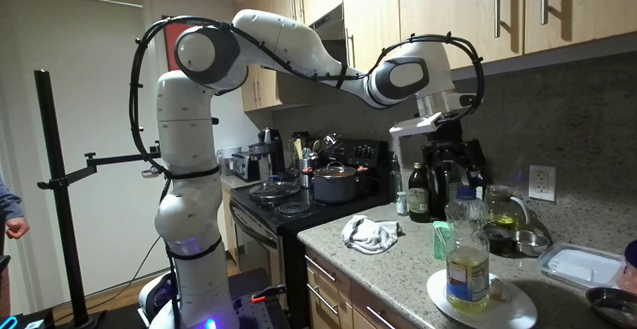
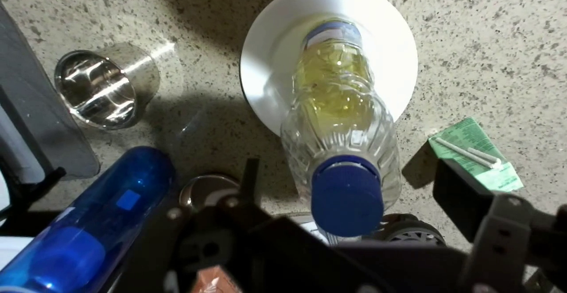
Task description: Pick the container of cooking oil and put it on the plate
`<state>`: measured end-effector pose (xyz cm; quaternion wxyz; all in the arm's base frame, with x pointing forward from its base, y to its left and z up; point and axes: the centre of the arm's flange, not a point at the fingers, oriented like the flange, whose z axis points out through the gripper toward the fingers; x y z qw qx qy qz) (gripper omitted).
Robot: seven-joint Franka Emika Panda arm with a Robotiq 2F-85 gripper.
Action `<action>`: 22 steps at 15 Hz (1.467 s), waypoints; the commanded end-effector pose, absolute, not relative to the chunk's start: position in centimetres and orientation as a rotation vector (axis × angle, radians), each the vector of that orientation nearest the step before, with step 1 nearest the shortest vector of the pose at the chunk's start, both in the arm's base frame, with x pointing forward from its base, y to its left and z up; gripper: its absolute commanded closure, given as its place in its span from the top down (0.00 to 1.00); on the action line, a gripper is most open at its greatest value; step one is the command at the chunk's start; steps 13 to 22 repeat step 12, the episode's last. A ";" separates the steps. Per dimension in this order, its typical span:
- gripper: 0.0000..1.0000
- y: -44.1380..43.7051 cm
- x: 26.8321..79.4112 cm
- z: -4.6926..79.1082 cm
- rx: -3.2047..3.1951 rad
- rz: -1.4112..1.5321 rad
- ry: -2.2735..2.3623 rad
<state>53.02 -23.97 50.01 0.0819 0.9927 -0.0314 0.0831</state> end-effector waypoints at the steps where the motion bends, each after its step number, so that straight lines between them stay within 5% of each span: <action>1: 1.00 -23.9 52.0 52.1 2.952 0.308 -0.135; 9: 1.00 -20.3 47.4 59.1 2.939 0.309 -0.045; 22: 1.00 -21.9 48.8 58.9 2.939 0.345 -0.068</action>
